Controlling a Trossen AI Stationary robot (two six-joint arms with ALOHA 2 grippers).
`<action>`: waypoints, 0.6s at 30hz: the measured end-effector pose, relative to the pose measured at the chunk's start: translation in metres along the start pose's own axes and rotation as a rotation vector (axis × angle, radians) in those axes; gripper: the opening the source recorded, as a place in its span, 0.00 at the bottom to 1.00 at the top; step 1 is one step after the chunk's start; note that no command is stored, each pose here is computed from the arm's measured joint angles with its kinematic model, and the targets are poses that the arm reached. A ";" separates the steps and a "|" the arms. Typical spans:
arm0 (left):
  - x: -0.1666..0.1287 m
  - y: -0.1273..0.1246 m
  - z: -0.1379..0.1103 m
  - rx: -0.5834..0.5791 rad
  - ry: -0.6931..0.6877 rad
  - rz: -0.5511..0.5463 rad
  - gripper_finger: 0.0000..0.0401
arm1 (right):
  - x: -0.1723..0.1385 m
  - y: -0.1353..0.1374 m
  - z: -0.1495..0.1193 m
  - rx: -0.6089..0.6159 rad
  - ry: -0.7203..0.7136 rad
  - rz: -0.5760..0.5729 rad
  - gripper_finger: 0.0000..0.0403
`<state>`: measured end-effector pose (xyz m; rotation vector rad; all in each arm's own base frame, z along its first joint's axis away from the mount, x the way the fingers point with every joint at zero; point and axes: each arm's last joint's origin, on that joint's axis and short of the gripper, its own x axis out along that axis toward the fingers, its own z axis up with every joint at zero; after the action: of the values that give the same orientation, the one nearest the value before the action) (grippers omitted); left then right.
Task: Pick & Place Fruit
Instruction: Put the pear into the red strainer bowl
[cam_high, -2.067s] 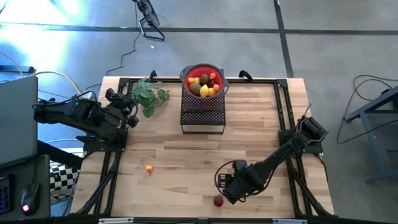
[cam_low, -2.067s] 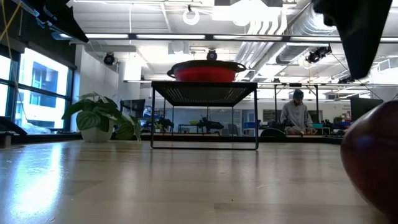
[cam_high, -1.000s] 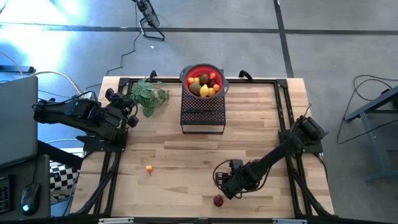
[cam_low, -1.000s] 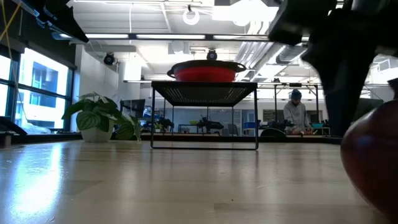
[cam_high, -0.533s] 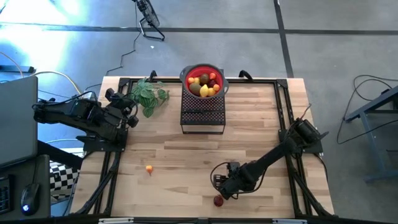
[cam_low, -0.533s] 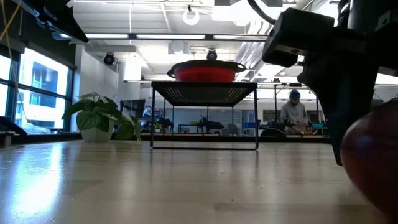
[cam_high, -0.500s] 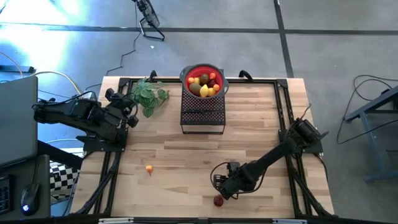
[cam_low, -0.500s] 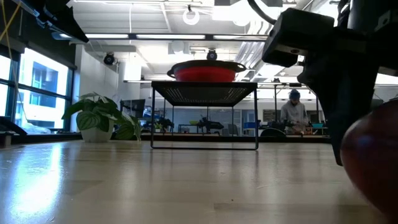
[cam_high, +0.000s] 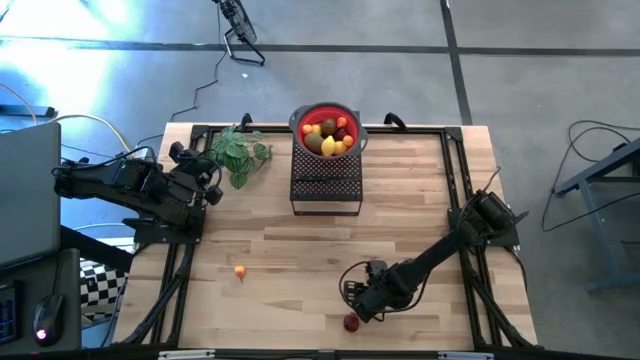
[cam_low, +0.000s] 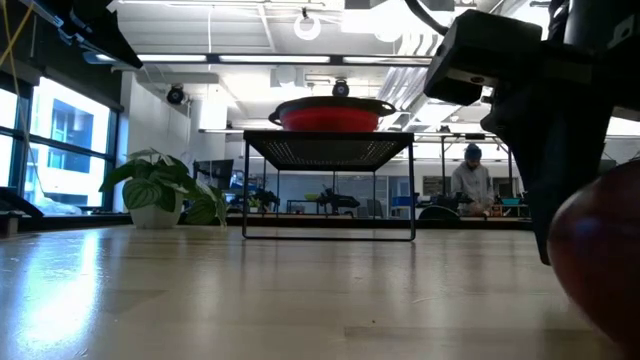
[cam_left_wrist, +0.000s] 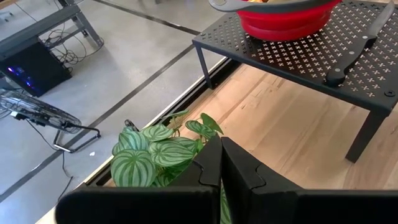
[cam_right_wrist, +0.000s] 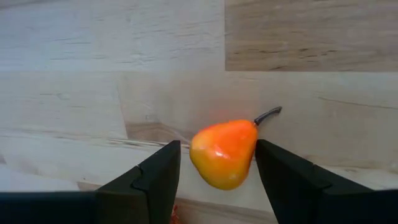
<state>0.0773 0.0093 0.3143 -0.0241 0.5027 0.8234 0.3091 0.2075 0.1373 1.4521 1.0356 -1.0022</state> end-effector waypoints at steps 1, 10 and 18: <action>0.000 0.000 0.000 0.000 0.000 0.000 0.00 | 0.000 0.000 0.000 0.000 -0.004 0.002 0.50; 0.000 0.000 0.000 -0.001 0.000 0.000 0.00 | 0.001 0.000 0.001 0.000 -0.015 0.004 0.50; 0.000 0.000 0.000 -0.005 -0.001 -0.001 0.00 | 0.001 -0.001 0.002 0.004 -0.022 -0.002 0.39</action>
<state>0.0774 0.0092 0.3146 -0.0285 0.4994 0.8234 0.3084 0.2059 0.1359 1.4400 1.0201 -1.0206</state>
